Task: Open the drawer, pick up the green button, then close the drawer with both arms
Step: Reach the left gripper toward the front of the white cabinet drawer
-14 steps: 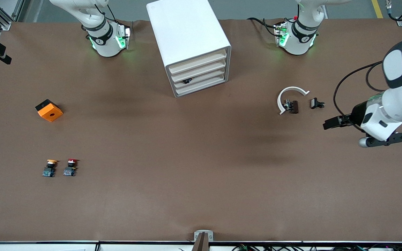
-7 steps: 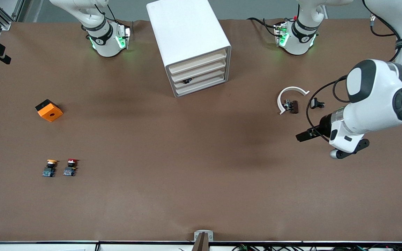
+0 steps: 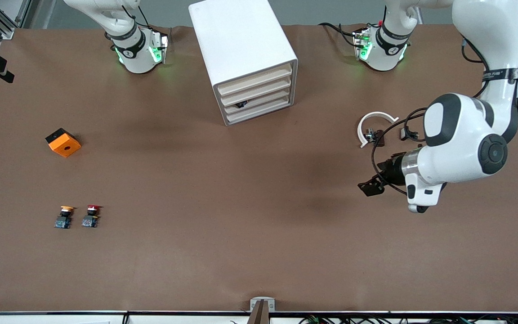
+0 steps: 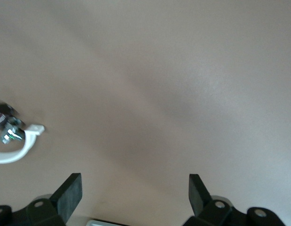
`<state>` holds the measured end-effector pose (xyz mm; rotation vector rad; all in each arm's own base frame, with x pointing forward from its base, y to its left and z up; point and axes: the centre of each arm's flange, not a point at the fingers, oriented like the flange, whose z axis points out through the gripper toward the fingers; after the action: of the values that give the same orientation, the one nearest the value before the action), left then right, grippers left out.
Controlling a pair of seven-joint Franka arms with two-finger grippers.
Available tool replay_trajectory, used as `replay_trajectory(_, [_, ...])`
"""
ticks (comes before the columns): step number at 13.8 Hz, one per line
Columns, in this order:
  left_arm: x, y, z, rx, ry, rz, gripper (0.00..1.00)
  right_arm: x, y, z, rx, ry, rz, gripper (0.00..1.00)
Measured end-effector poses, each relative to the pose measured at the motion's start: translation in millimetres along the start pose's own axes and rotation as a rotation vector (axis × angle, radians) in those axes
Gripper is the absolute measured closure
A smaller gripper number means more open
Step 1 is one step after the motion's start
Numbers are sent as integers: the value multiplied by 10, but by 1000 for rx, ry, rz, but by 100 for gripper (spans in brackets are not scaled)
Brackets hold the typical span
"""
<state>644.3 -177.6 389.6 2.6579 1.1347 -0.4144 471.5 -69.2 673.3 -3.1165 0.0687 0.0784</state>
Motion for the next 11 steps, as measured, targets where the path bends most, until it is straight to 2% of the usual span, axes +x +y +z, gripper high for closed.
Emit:
replay_trajectory(5, [-98, 305, 340, -50, -149, -236, 0, 0, 0, 1, 0, 0, 0, 0])
replay_trajectory(11, [-138, 494, 857, -8, -244, -440, 0, 0, 0, 2, 0, 0, 0, 0])
